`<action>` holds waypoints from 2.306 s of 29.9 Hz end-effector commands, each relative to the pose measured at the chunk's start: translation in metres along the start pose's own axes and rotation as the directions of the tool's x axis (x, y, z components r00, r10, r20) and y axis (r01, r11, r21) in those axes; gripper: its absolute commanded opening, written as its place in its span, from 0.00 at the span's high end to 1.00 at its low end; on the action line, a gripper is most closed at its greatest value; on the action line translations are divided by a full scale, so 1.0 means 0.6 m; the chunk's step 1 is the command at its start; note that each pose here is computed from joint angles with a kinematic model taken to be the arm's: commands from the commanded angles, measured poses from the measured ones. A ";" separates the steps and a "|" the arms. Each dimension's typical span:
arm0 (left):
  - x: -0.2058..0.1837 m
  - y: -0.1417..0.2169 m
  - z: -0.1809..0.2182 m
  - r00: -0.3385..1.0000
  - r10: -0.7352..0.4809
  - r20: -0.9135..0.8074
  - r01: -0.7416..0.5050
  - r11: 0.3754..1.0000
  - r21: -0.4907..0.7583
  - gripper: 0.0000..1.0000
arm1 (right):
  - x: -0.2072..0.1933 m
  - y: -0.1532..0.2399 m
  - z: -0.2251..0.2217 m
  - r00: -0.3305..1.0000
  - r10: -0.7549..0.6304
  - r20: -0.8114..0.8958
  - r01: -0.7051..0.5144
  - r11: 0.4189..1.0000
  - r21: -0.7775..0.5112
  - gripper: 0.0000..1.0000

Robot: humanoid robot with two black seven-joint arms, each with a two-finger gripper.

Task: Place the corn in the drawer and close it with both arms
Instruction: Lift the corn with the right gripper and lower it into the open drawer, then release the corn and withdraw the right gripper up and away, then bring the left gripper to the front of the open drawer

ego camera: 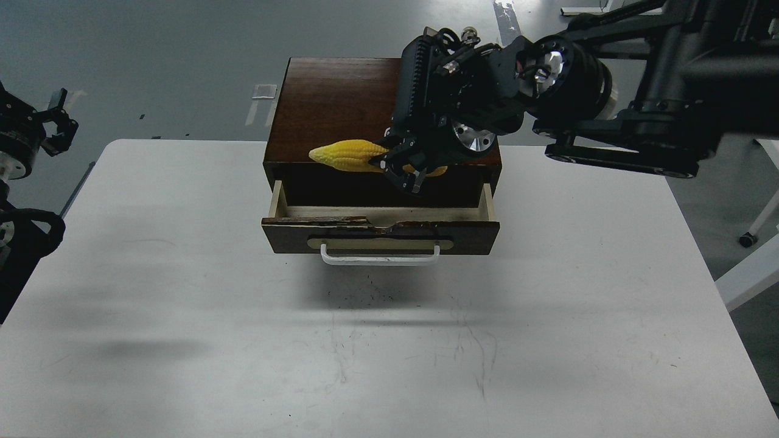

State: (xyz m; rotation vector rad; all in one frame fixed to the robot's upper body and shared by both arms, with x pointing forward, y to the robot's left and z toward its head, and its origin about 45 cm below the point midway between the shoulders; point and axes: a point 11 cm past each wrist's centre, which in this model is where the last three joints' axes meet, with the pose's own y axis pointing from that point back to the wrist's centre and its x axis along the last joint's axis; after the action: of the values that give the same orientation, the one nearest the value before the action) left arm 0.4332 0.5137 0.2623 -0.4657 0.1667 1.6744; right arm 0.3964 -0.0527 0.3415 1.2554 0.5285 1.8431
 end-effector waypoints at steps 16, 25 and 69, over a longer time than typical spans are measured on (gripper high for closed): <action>0.000 0.001 -0.001 1.000 0.001 -0.004 -0.001 1.000 -0.005 0.02 | -0.011 -0.039 -0.028 1.000 -0.005 0.023 0.004 0.999 0.046 0.62; 0.006 0.001 0.009 1.000 0.014 -0.017 -0.014 0.999 -0.030 0.02 | -0.015 -0.038 -0.028 0.999 0.009 0.043 -0.011 0.999 0.049 0.44; -0.618 0.187 0.045 -0.222 -0.780 0.585 0.900 0.067 0.430 0.60 | -0.492 0.306 0.207 -0.728 0.569 0.383 -0.030 0.531 -0.847 0.00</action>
State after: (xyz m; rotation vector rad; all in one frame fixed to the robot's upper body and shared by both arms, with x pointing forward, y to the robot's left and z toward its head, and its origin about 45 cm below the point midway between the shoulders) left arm 0.3792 0.1863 0.4221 0.0378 -0.6546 0.3624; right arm 0.4876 -0.4041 0.3686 2.3590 -1.8053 0.2399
